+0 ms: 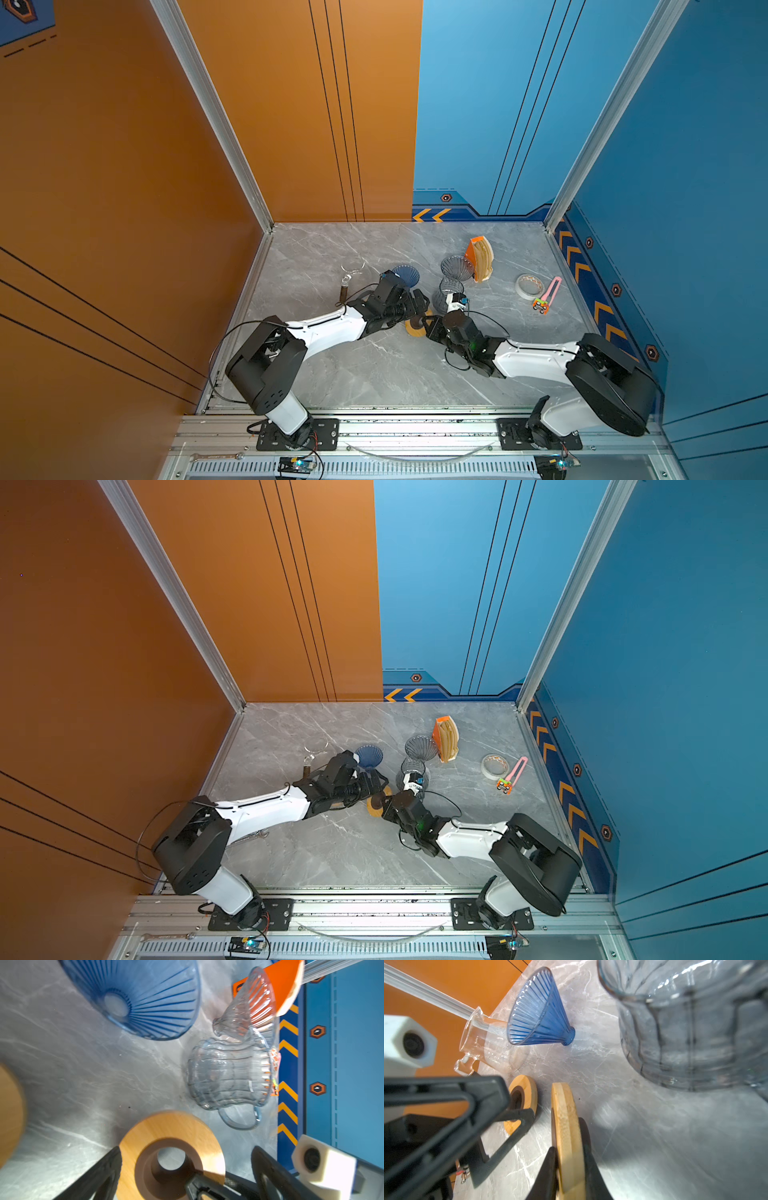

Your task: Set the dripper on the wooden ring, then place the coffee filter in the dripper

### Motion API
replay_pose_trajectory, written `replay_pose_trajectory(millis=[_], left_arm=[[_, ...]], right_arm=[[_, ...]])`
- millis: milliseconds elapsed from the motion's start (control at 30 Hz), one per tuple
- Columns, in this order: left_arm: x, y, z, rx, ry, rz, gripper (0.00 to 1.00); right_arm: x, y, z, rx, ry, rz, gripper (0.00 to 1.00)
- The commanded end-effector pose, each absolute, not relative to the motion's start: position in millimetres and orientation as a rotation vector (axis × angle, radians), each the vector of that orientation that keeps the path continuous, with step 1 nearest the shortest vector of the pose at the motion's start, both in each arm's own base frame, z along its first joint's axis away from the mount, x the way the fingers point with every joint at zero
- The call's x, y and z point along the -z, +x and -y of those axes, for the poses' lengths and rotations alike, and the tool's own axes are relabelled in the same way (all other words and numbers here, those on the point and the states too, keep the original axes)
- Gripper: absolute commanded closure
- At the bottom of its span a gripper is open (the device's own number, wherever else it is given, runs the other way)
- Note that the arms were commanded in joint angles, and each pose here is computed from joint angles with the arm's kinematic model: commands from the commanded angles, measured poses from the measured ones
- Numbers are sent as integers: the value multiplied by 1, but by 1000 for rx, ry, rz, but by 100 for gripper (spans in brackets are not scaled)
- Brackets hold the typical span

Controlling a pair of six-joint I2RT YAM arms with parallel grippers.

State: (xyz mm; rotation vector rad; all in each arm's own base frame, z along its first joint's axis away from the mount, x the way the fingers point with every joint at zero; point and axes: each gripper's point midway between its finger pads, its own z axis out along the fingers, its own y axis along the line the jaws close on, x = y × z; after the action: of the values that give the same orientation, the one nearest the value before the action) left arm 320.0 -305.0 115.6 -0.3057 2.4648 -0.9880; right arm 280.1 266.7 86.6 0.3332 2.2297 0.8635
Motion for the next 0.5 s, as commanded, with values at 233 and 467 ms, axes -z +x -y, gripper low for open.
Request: replay_pose_trajectory(millis=[233, 467], left_arm=[[-181, 311, 285, 1014, -34, -2365, 2], [-239, 303, 284, 1050, 335, -2231, 2]], right_arm=[[-111, 257, -228, -771, 256, -2234, 82], [-139, 250, -211, -840, 215, -2228, 82]])
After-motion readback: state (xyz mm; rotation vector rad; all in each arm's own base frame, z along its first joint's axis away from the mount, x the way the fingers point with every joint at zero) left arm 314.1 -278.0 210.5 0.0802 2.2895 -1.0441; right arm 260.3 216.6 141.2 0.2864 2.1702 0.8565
